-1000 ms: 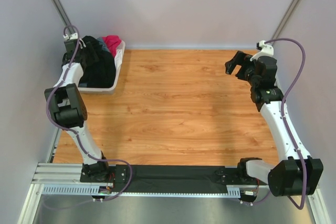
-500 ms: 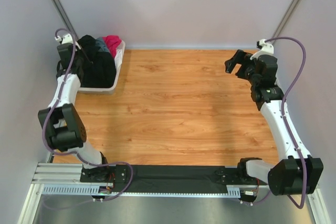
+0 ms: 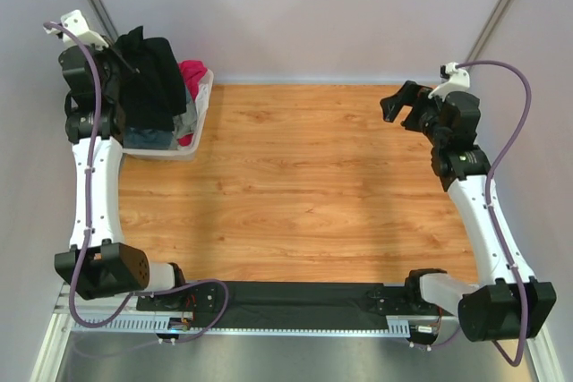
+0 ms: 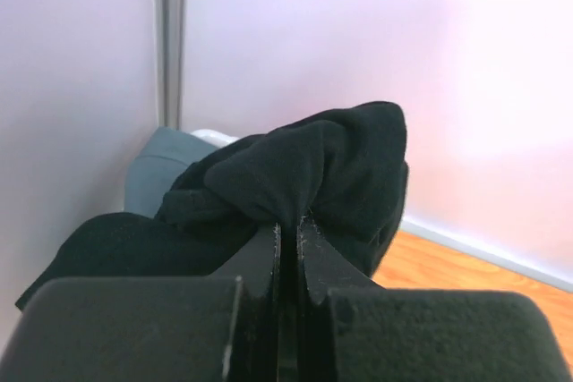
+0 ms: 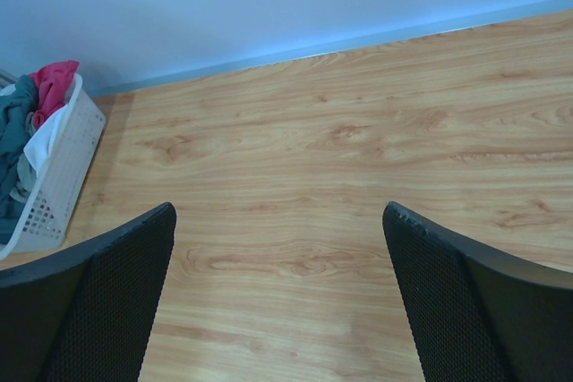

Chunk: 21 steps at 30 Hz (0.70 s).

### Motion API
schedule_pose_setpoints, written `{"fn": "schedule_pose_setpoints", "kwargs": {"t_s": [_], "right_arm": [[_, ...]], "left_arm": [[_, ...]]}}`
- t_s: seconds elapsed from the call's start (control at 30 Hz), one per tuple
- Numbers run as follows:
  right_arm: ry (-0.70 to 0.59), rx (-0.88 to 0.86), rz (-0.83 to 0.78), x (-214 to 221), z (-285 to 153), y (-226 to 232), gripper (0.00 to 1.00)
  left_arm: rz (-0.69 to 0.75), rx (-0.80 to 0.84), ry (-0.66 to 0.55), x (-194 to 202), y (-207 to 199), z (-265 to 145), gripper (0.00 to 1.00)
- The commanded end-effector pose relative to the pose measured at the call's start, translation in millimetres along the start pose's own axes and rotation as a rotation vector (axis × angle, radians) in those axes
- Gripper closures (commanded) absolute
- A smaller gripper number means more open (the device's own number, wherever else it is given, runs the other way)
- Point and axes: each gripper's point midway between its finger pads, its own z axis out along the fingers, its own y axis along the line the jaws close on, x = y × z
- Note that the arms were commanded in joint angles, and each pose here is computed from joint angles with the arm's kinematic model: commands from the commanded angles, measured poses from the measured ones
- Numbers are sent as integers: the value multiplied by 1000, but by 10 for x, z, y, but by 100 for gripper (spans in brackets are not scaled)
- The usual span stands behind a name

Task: Fold and stack the t-shirts
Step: Grab the tshirt from the pile, then move the tshirt to the center of the board

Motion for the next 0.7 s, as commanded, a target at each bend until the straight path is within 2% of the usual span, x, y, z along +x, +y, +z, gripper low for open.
{"fn": "schedule_pose_setpoints", "kwargs": {"t_s": [0.0,0.27,0.4,0.47,0.5,0.53,0.6,0.63,0.67], "right_arm": [[-46,-24,5,-111,-162,89,0],[-73,45,47,-114,-345,-6,0],[-103,150,58,-149,-508,-171,0],[-91,247,68,-130,-589,-324,0],[-81,269,63,-121,-613,-358,0],[-60,295,57,-94,-662,-396,0],[-40,310,53,-49,-722,-417,0],[-19,310,49,30,-735,-433,0],[-12,296,49,71,-745,-416,0]], "left_arm": [[-18,114,-90,-420,-419,-336,100],[57,379,-58,-620,-1538,-836,100],[35,435,-14,-435,-1904,-1019,100],[36,471,67,-37,-2135,-1093,100],[37,418,69,82,-2137,-1059,100],[57,435,140,477,-2306,-1131,100],[67,398,228,926,-2405,-1146,100],[68,418,317,1344,-2581,-1253,100],[76,423,356,1553,-2652,-1317,100]]}}
